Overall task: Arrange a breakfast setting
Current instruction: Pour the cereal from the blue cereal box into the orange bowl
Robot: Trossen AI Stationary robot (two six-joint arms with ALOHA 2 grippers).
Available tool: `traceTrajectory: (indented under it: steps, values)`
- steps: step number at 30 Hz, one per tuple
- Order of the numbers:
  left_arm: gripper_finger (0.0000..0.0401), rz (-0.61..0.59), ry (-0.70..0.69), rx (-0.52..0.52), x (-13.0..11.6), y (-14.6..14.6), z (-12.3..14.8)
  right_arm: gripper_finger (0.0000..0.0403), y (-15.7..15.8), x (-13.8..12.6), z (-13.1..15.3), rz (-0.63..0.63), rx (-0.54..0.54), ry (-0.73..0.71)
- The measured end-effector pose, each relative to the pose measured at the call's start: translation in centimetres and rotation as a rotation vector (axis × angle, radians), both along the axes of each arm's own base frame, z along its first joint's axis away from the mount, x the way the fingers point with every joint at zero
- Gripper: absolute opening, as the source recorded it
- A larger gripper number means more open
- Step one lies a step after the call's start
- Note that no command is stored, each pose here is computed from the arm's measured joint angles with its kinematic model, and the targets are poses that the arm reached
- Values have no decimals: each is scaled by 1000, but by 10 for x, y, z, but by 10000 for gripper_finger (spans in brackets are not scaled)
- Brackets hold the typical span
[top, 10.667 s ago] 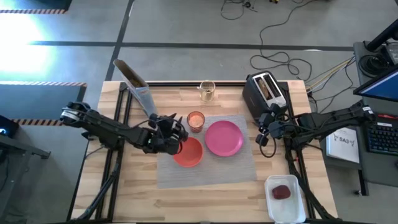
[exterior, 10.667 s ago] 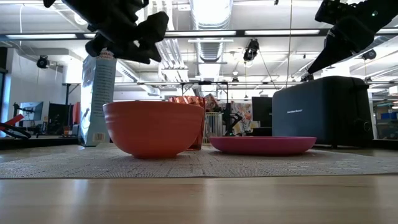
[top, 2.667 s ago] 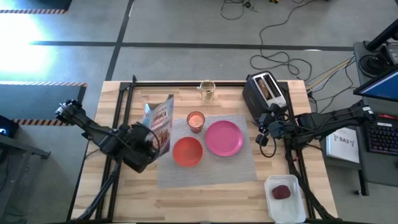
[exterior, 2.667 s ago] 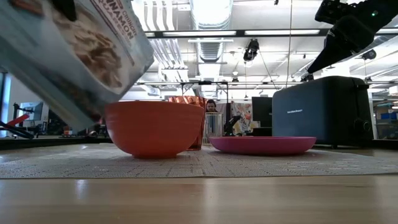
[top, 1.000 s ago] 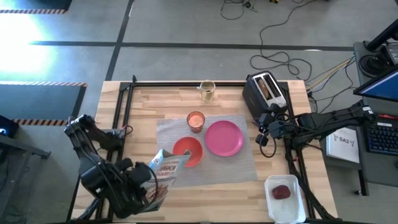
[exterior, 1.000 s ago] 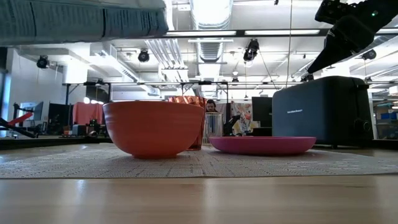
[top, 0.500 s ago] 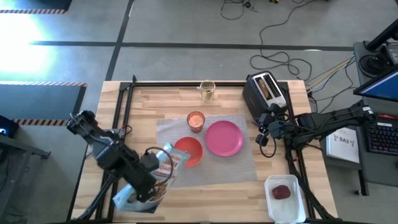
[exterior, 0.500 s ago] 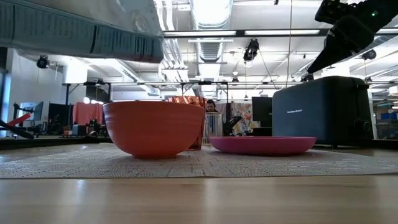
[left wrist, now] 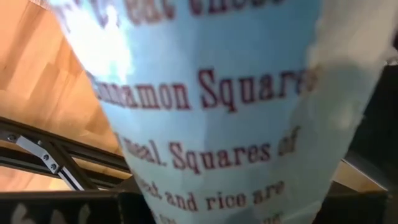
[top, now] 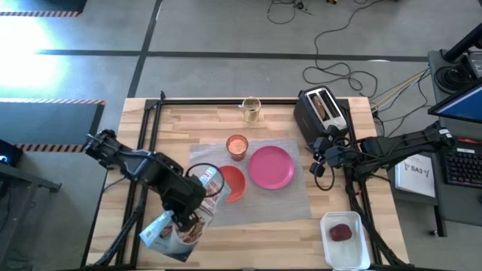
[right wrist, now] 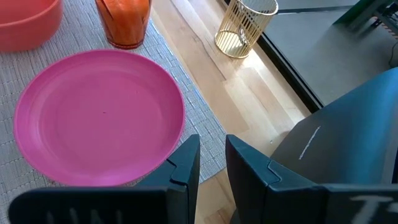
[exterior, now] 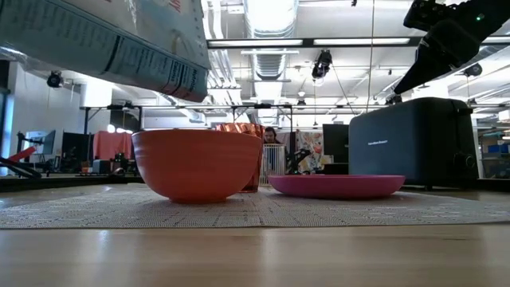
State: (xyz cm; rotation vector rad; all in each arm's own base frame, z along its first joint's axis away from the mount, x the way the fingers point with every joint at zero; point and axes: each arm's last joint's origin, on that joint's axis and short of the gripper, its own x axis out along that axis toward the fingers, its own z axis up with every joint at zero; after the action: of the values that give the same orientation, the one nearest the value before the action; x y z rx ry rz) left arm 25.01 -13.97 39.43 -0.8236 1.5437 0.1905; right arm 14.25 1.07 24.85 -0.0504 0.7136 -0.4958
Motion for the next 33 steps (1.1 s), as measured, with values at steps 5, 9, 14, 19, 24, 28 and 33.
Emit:
traceTrajectory:
  steps: [5, 9, 14, 19, 24, 28, 33]
  values:
    - [148, 23, 6, -20, 5, 10, 0, 68, 0, 0, 0, 0, 0, 0]
    - [148, 36, 28, -67, 8, 15, 1, 68, 0, 0, 0, 0, 0, 0]
    - [148, 48, 58, -136, 11, 21, 1, 68, 0, 0, 0, 0, 0, 0]
    - [148, 67, 81, -201, 14, 31, 2, 68, 0, 0, 0, 0, 0, 0]
    - [148, 93, 97, -264, 19, 42, 3, 68, 0, 0, 0, 0, 0, 0]
    - [148, 116, 87, -275, 22, 53, 4, 68, 0, 0, 0, 0, 0, 0]
    - [148, 136, 92, -333, 25, 64, 5, 68, 0, 0, 0, 0, 0, 0]
